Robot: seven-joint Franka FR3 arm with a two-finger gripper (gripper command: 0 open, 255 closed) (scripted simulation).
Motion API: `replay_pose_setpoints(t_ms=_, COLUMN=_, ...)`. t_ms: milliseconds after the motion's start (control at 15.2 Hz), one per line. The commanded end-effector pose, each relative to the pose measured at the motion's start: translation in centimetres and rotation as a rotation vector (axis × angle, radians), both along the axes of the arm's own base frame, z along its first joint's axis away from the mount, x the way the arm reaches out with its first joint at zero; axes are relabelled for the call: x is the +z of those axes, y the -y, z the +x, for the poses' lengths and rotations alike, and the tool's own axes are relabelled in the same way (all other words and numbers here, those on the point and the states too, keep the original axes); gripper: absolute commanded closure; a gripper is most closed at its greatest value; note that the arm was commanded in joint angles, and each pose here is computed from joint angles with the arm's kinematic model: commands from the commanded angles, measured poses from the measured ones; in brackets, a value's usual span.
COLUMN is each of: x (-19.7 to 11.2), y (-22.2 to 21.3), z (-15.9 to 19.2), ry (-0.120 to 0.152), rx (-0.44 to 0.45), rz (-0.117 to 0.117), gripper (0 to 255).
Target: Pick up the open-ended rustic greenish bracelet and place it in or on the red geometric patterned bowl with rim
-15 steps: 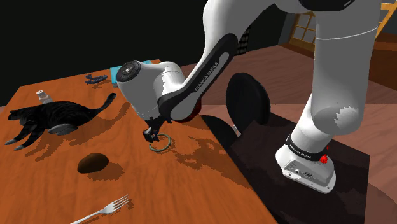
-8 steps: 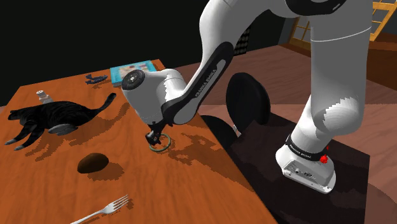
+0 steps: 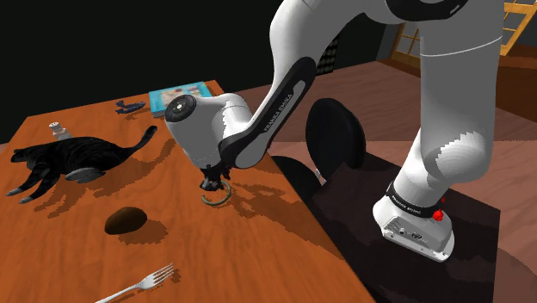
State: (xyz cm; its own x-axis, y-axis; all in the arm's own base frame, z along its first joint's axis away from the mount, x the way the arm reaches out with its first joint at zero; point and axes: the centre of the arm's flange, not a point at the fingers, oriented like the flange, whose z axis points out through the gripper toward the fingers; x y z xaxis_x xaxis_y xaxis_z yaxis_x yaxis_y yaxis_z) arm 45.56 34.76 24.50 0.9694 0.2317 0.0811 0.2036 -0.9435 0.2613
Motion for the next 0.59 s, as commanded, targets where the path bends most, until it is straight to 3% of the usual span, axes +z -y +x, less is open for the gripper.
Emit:
replay_pose_setpoints(t_ms=0, x=0.00, y=0.00, z=0.00, ry=0.000, rx=0.000, rz=0.000, gripper=255)
replay_pose_setpoints(t_ms=528, x=0.52, y=0.00, z=0.00, ry=0.000, rx=0.000, rz=0.000, gripper=255)
